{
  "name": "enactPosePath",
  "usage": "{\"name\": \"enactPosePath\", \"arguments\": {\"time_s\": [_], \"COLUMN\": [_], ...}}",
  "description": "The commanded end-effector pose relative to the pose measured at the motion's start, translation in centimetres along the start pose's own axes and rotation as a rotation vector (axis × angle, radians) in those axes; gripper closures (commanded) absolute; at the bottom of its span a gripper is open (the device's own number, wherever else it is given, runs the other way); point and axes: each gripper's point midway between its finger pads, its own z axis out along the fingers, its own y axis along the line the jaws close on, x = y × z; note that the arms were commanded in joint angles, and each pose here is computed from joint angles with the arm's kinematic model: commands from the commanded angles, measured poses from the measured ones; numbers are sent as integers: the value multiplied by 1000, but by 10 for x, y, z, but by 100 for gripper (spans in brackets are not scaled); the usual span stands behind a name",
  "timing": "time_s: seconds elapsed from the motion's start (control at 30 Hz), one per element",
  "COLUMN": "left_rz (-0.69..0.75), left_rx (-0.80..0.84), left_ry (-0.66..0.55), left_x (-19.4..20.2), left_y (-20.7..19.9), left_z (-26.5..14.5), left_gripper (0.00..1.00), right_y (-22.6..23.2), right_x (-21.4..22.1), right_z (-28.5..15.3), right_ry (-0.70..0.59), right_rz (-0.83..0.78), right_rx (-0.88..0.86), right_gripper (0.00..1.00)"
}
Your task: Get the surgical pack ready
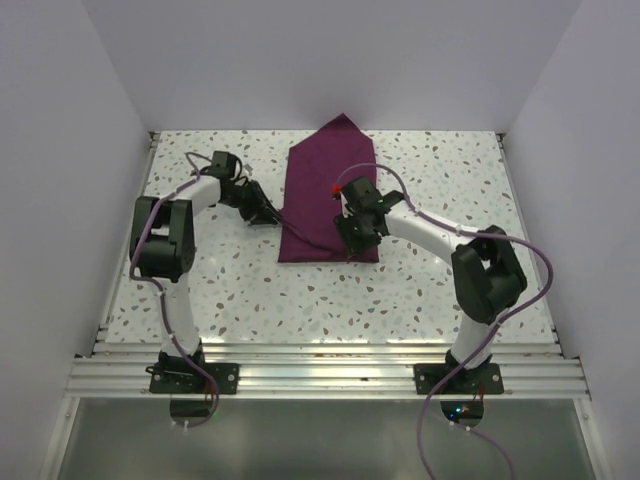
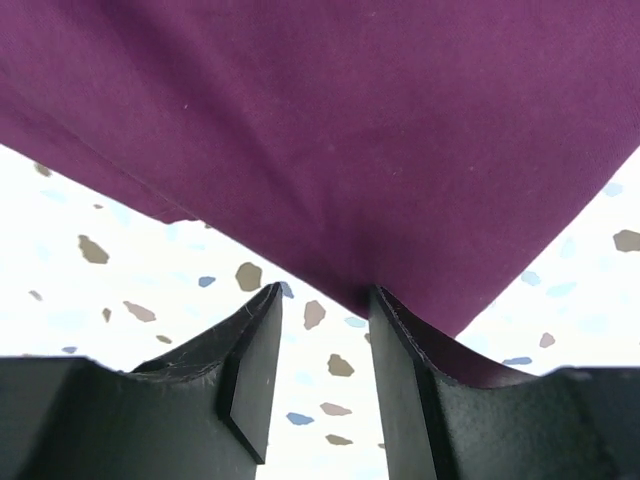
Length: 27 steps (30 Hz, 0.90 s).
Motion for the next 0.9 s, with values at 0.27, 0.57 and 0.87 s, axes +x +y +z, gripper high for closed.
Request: {"name": "enactPosePath", "arguments": {"time_s": [0.27,0.57,0.87], "left_rz": [135,203,171], "left_rx": [7,258,224], "left_ry": [-278,-64,-8], "left_x": [-29,-5,11], "left_y": [-56,-115,-103], "left_z": [-77,-21,19], "left_gripper": [67,92,95], "right_y": [29,58,83], "right_x": [-55,-79,-103], "right_z": [-43,-24,-1], "right_ry": [-109,-76,-54], "right_rz": [213,320,446], "right_rx": [-358,-599,-827], "right_gripper": [63,74,85]}}
